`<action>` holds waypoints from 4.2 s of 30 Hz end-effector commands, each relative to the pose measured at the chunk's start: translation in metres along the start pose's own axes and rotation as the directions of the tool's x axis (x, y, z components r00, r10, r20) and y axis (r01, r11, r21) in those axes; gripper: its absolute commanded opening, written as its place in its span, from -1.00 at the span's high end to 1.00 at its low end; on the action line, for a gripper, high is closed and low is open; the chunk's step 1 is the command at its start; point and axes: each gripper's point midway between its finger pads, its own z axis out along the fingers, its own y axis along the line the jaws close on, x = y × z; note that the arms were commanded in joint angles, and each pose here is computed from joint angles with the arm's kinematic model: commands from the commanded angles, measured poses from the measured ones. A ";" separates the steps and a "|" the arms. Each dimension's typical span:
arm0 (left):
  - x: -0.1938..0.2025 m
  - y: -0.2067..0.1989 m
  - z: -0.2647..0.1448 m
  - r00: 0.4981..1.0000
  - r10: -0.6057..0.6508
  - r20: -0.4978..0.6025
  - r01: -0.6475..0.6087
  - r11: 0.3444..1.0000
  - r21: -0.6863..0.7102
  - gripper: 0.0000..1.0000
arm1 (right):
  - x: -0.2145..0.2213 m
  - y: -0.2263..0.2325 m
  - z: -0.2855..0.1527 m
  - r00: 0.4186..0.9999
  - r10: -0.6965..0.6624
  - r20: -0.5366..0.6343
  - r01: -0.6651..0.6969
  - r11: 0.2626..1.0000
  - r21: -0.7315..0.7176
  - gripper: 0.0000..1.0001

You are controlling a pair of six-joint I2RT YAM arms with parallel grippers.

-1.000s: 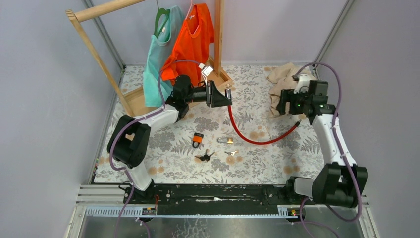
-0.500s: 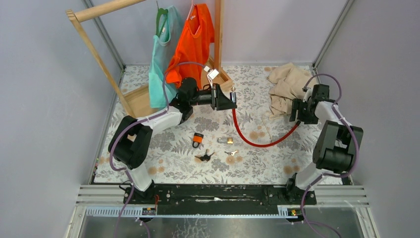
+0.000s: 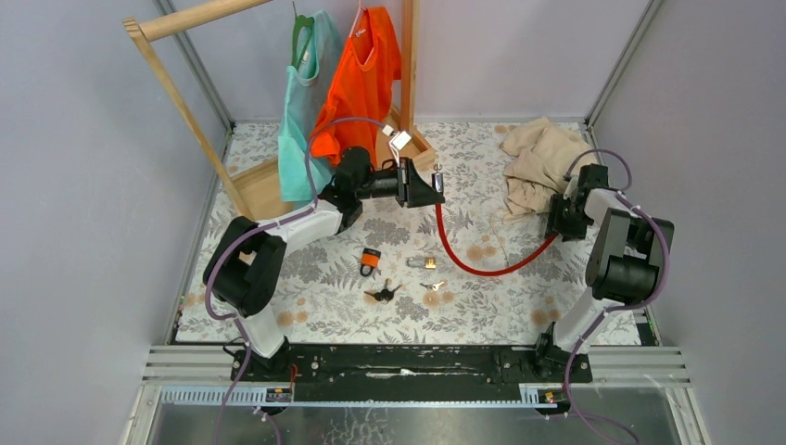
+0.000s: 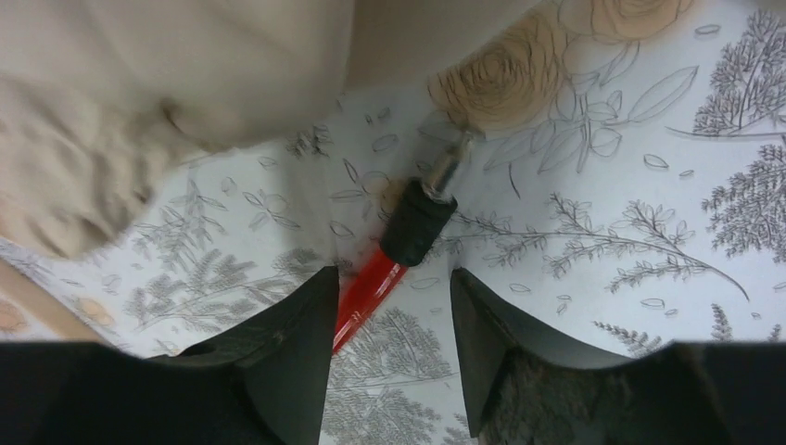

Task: Lock with the key
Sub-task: Lock the lock.

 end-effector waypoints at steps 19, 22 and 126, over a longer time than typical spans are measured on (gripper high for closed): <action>-0.001 -0.007 -0.003 0.998 0.062 0.017 -0.062 0.998 -0.005 1.00 | -0.014 -0.013 0.019 0.999 -0.027 0.047 0.024 0.998 0.049 0.45; 0.000 -0.003 -0.002 0.998 0.060 0.013 -0.060 0.998 -0.017 1.00 | -0.021 -0.012 0.011 0.995 -0.040 0.092 0.036 0.998 0.048 0.56; 0.005 0.001 0.022 0.882 0.440 -0.165 -0.441 0.897 0.036 1.00 | 0.021 0.276 -0.181 0.420 -0.521 0.743 0.906 0.289 -0.309 1.00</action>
